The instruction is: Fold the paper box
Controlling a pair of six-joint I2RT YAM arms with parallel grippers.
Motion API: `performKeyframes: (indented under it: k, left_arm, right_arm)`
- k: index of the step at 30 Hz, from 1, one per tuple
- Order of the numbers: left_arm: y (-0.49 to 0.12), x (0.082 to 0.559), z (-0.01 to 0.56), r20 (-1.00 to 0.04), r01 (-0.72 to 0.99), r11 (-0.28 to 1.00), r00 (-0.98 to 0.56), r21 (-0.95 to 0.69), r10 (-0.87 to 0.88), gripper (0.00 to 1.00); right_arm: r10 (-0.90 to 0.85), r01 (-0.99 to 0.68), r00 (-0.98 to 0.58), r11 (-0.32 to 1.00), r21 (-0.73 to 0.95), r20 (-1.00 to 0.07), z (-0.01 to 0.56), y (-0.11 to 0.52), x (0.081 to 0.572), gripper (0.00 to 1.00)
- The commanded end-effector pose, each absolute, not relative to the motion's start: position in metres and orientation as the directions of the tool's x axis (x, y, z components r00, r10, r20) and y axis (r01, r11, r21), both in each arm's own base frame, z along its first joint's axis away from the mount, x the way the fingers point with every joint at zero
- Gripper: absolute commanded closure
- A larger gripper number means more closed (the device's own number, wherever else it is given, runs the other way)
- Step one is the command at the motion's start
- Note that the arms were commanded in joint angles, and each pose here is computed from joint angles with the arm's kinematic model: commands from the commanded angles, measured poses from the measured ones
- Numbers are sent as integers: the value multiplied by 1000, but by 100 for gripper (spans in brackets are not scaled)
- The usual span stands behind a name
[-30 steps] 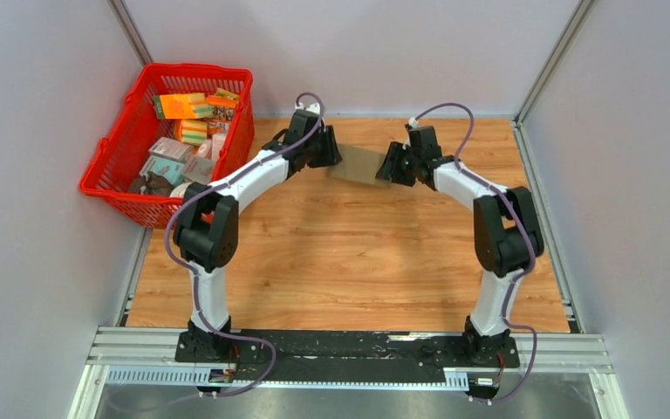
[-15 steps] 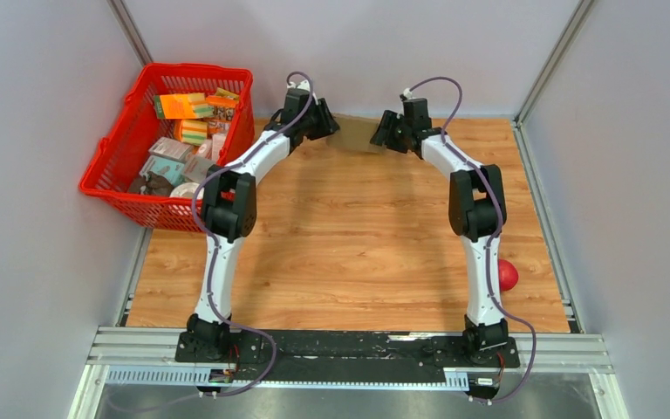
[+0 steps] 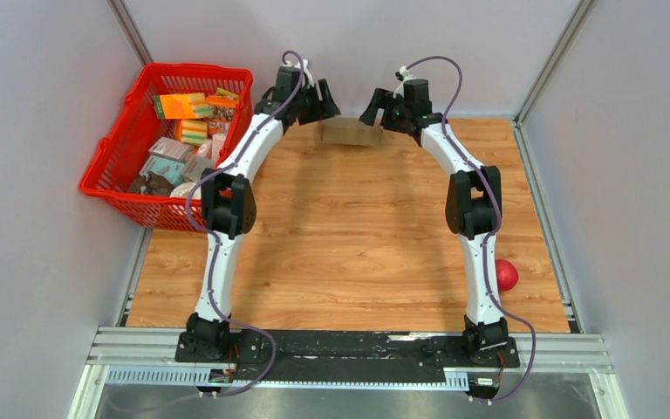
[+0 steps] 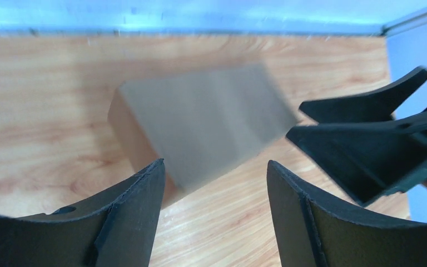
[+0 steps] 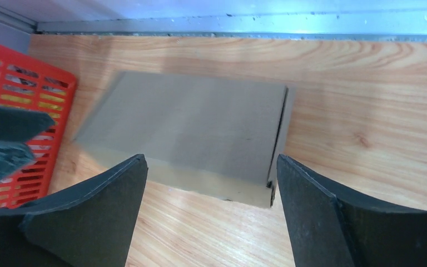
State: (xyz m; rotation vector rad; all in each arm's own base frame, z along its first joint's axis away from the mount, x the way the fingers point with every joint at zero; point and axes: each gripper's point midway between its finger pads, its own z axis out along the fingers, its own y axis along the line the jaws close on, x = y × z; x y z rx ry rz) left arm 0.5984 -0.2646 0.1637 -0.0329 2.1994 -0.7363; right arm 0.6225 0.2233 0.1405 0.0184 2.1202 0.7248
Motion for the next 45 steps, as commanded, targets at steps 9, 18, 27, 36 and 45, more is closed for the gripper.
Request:
performKeyframes:
  k: [9, 18, 27, 36, 45]
  left_arm:
    - [-215, 545, 250, -742, 239, 878, -648, -415, -174, 25]
    - [-228, 427, 306, -741, 366, 753, -629, -547, -233, 28]
    - [-199, 291, 372, -814, 490, 691, -522, -532, -256, 28]
    - [-151, 201, 444, -896, 543, 715, -315, -440, -312, 27]
    - [-127, 169, 475, -911, 554, 730, -161, -401, -379, 27]
  right_arm:
    - [217, -247, -640, 850, 465, -737, 187, 212, 576, 7]
    - [243, -74, -684, 915, 396, -688, 219, 160, 471, 0]
    - [215, -32, -535, 961, 274, -817, 300, 92, 336, 0]
    - [272, -74, -75, 958, 277, -959, 435, 38, 213, 0]
    - [384, -207, 296, 920, 334, -875, 498, 20, 133, 0]
